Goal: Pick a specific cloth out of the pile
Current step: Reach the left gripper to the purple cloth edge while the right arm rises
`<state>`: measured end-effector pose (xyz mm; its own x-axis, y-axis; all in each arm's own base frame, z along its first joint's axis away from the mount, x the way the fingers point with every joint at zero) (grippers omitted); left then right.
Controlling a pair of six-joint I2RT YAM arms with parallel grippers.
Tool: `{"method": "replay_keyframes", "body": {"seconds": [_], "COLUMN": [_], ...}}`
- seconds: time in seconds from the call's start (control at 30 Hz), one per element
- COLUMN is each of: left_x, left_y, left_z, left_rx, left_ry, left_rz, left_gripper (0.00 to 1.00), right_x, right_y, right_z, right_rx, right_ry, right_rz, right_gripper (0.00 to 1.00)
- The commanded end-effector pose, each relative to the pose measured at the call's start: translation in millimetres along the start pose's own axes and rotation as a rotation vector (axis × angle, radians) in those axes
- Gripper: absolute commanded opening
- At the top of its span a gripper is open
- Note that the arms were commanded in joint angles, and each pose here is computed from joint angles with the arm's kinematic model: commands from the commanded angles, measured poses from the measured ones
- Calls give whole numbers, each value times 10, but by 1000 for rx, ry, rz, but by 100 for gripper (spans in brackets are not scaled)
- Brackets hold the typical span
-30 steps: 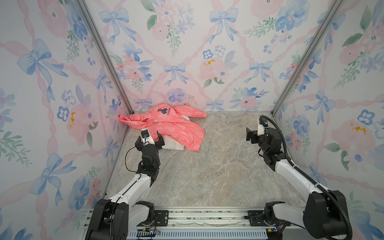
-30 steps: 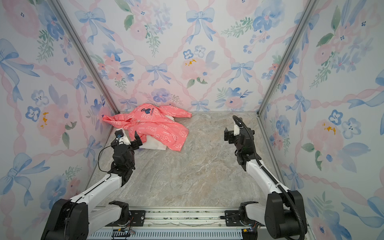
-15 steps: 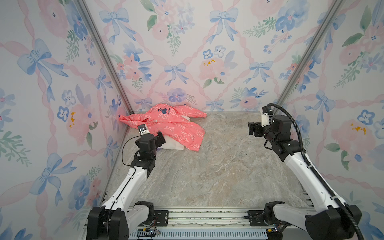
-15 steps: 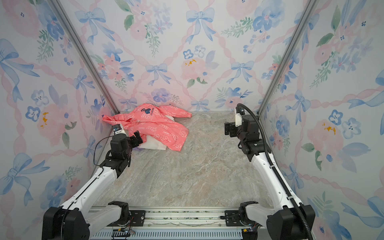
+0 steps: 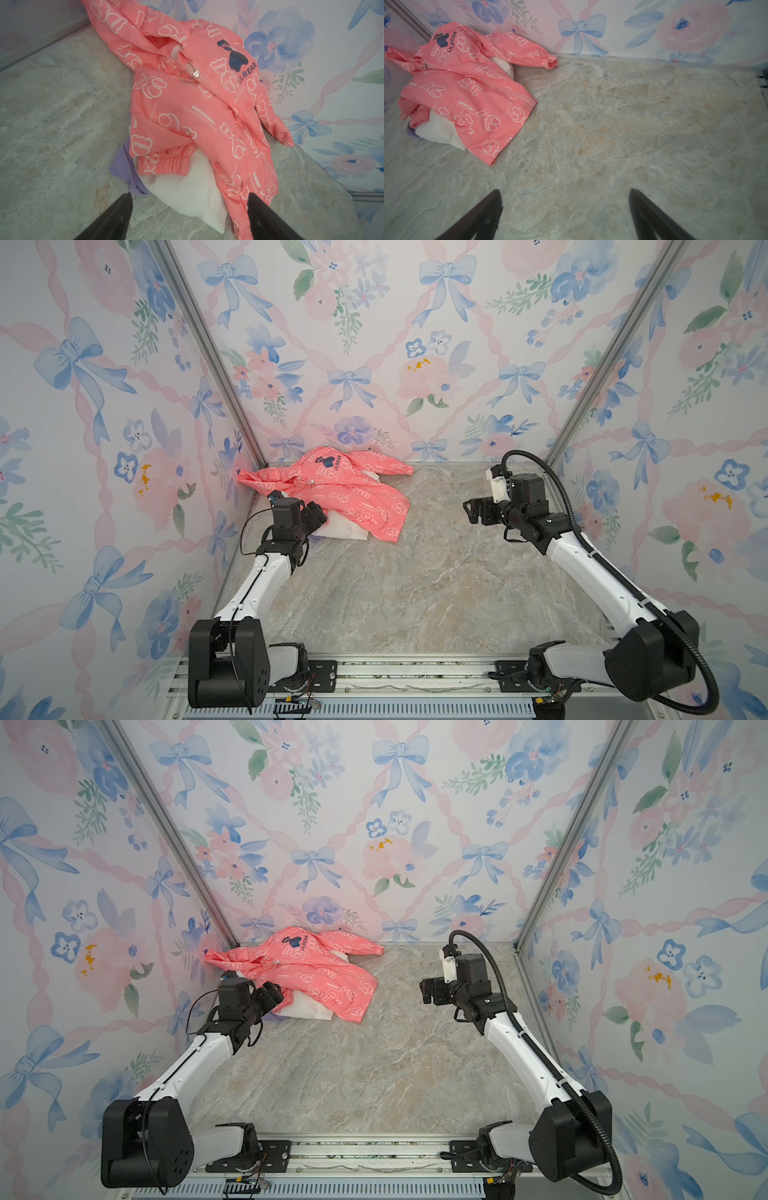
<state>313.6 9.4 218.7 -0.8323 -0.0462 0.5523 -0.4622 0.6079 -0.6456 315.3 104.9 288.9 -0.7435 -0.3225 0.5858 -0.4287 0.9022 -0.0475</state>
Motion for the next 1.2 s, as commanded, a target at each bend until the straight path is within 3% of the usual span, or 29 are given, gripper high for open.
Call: {"method": "replay_keyframes", "body": {"seconds": [0.0,0.13,0.23,0.6,1.17], "left_x": [-16,-90,-163,-463,-804], "left_y": [62,263,364,565,726], "left_z": [-28,22,71,92,197], "left_rx": [101,170,202,256,288], "left_ry": [39,77,112,181,242], "left_rz": [-31,-88,-115,-198,-292], "left_gripper": [82,76,64,47,38], "right_x": [-45,-111,-158,-280,-303], "right_y": [100,202,310,648,667], "right_z": [-58,-84,-99,-180,-203], "right_rx": [-27,-23,-13,44,71], "right_ry": [-11,-9,-4,12,28], "right_rz": [-44,-89,-128,-212,-208], "right_gripper": [97,97,97,97,97]}}
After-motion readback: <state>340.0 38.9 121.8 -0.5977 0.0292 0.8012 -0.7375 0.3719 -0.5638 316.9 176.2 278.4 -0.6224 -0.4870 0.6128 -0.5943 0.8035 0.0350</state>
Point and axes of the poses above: each gripper's point midway between its finger pads, its own x axis back along the fingers, its own y axis along the line the jaws close on, z = x × y, the point moved 9 cm from there along x, back along the fingers, and after that the axes turned 14 degrees about x, right-handed, at the moved point
